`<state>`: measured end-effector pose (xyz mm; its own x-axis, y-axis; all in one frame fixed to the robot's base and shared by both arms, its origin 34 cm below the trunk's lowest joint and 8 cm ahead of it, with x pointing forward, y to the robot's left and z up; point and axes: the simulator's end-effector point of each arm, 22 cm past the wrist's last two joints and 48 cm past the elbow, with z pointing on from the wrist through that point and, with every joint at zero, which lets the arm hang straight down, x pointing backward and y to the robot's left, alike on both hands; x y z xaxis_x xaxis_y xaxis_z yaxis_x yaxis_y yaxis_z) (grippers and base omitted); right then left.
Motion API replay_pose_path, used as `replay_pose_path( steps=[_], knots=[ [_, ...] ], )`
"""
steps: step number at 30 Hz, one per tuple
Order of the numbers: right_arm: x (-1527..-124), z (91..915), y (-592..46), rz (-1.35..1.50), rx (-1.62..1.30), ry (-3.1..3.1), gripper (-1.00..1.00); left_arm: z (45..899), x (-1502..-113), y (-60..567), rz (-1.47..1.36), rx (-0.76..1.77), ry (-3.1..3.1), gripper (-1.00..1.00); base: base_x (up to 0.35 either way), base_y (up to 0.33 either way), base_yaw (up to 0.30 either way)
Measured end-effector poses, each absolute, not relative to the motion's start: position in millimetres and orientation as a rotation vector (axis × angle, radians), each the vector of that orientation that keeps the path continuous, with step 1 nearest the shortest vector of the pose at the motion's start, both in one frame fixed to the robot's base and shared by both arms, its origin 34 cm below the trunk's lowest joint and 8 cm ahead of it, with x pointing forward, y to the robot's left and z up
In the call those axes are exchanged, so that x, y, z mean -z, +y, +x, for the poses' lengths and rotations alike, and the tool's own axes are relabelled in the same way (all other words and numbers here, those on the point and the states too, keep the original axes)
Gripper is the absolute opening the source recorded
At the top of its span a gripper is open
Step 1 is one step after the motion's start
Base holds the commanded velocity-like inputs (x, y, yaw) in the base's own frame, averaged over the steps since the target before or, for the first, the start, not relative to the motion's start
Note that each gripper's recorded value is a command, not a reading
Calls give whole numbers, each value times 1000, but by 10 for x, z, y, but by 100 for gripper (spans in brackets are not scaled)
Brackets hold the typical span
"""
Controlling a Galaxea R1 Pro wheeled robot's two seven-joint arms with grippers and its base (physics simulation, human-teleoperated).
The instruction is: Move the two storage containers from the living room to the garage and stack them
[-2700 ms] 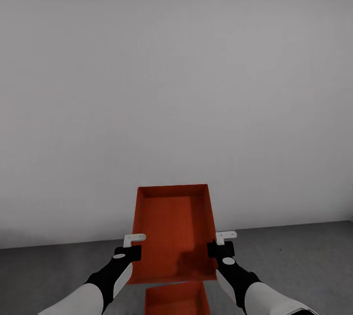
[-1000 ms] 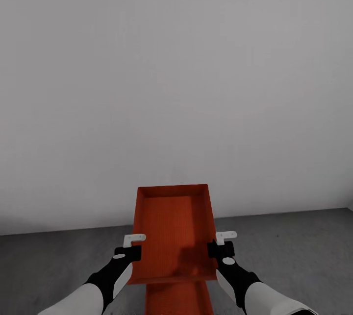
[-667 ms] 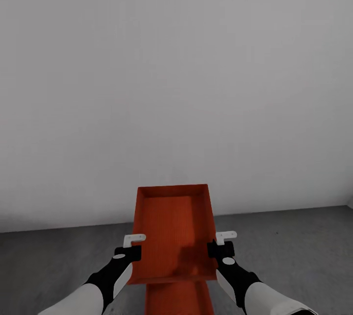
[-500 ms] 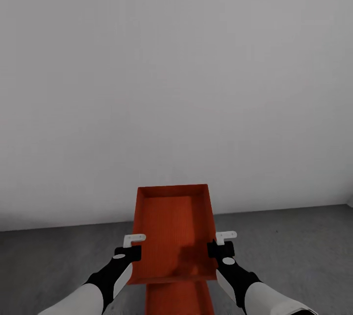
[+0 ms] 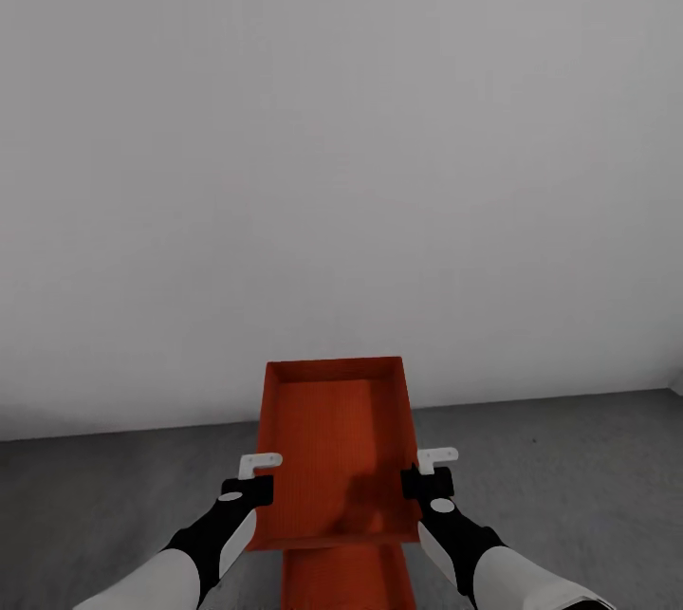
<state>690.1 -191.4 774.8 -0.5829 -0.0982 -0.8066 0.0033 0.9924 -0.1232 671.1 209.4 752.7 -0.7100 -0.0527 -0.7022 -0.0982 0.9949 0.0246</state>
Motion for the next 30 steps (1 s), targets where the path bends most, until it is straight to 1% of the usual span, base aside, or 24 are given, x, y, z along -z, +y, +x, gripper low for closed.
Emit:
replay_pose_path(
  steps=[30],
  knots=[
    [-7479,6812,-1917,-70,136,2239,-100,6610,-7269,2091,-104,-81,2411,-100,0,0,0]
  ],
)
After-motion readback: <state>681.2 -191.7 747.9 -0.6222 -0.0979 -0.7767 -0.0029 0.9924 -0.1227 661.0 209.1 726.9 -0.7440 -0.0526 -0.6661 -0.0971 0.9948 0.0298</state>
